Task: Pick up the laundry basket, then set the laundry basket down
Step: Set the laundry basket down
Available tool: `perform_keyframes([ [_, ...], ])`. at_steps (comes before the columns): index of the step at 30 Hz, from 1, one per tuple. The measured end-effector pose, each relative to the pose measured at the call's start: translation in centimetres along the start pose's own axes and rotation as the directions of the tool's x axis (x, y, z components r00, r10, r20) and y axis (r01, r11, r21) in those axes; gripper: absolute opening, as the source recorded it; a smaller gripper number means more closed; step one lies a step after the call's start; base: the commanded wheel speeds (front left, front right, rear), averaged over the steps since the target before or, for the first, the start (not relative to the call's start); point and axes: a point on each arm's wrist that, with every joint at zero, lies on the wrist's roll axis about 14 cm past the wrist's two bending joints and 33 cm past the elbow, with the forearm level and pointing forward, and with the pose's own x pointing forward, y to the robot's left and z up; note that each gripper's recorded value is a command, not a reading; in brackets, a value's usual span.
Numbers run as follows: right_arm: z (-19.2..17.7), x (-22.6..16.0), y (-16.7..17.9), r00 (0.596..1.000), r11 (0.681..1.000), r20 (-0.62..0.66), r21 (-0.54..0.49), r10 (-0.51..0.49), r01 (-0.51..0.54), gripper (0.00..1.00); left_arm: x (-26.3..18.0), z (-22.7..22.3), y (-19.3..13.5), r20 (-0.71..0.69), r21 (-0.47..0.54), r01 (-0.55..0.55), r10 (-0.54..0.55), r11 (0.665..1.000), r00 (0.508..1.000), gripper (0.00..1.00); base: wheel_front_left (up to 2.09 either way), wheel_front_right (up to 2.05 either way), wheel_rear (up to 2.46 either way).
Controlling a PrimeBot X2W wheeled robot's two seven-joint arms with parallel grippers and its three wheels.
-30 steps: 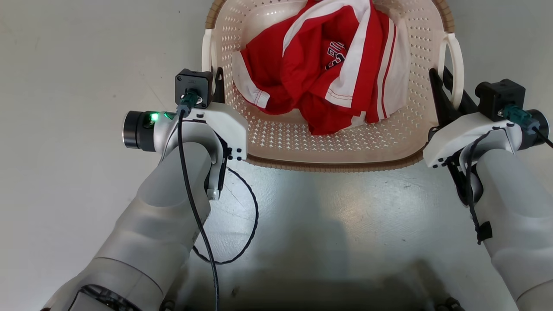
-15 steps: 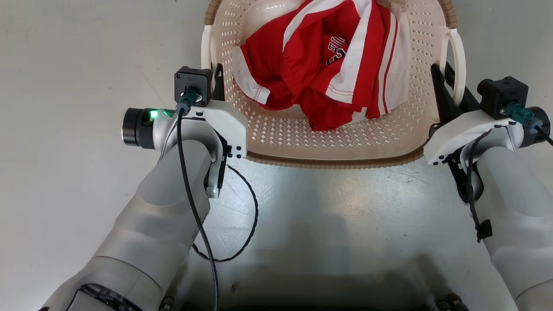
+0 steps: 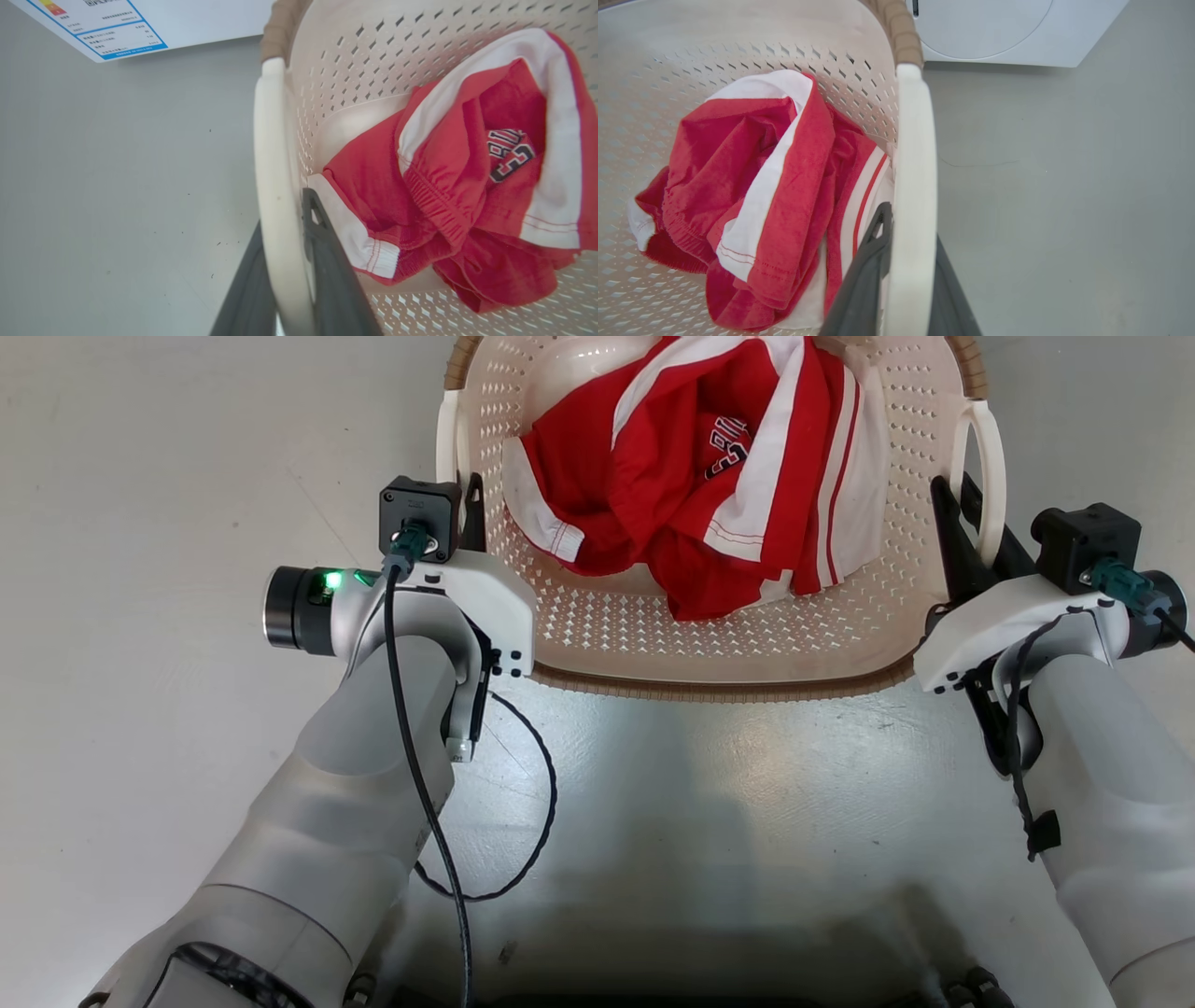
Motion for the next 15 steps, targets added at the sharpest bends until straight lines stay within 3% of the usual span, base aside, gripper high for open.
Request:
perform_keyframes([
  [8,-0.1,0.19,0.03,1.0,1.0,0.0,0.001,0.0,0.0,0.0,0.09,-0.18,-0.04,-0.006,0.001,0.004,-0.004,1.0,1.0,0.0,0.0,0.0,0.0],
  [9,-0.11,0.21,-0.02,1.0,1.0,0.0,0.004,-0.002,0.002,0.08,0.12,-0.18,-0.04,-0.006,-0.002,0.004,-0.004,1.0,1.0,0.0,0.0,0.0,0.0],
  [10,-0.1,0.24,-0.16,1.0,1.0,0.0,0.007,-0.006,0.006,0.42,0.16,-0.17,-0.04,-0.006,-0.003,0.004,-0.004,1.0,1.0,0.0,0.0,0.0,0.0],
  [11,-0.04,0.33,-0.24,1.0,1.0,0.001,0.002,-0.008,0.008,0.42,0.21,-0.13,-0.06,-0.006,-0.004,0.004,-0.004,1.0,1.0,0.0,0.0,0.0,0.0],
  [12,-0.05,0.4,-0.21,1.0,1.0,-0.001,-0.007,-0.006,0.006,0.92,0.26,-0.07,-0.13,-0.006,-0.003,0.006,-0.006,1.0,1.0,0.36,0.0,0.0,0.0],
  [13,0.08,0.44,-0.09,1.0,1.0,0.005,-0.012,0.0,0.0,1.0,0.24,-0.25,-0.2,-0.013,0.003,0.009,-0.009,1.0,1.0,1.0,0.0,0.0,0.0],
  [15,0.22,0.49,0.18,1.0,1.0,0.012,-0.006,0.004,-0.003,1.0,0.14,-0.65,-0.43,-0.027,-0.006,0.011,-0.011,1.0,1.0,1.0,0.0,0.0,0.0],
])
